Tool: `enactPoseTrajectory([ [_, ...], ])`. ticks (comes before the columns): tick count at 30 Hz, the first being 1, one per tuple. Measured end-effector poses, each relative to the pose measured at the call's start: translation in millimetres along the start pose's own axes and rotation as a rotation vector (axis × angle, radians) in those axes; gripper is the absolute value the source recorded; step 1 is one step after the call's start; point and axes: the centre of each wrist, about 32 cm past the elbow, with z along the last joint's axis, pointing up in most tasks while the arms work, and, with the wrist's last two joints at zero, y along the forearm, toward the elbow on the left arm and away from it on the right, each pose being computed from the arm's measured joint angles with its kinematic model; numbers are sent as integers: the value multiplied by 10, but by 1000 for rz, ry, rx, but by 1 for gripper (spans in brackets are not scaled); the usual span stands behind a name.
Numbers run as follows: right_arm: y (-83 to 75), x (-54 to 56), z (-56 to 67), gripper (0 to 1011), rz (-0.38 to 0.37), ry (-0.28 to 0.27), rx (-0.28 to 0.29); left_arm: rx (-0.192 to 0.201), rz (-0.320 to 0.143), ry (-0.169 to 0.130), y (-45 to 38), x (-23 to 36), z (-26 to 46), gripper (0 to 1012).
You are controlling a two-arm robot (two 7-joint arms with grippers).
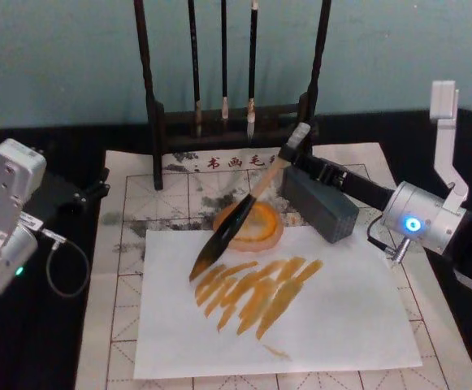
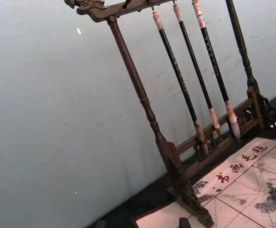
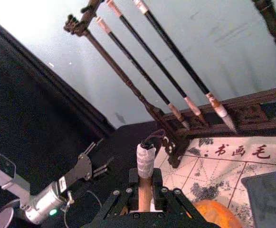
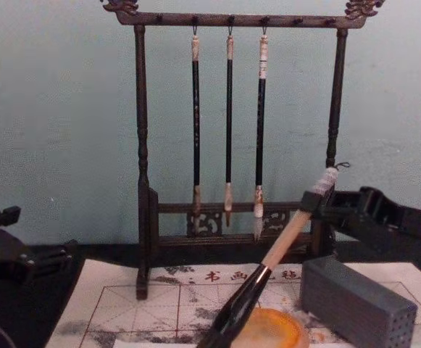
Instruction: Pick up the brush from the inkstone, write on the paper, then place the brush back to its original position.
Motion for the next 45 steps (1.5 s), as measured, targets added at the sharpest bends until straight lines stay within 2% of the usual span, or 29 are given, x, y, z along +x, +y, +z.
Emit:
enactPoseTrajectory([
  [18,49,-23,-30,191,23,-29,-29,0,0,0,0,0,0,1001],
  [45,124,1,-100,191,11,-54,-30,0,0,0,0,0,0,1001],
])
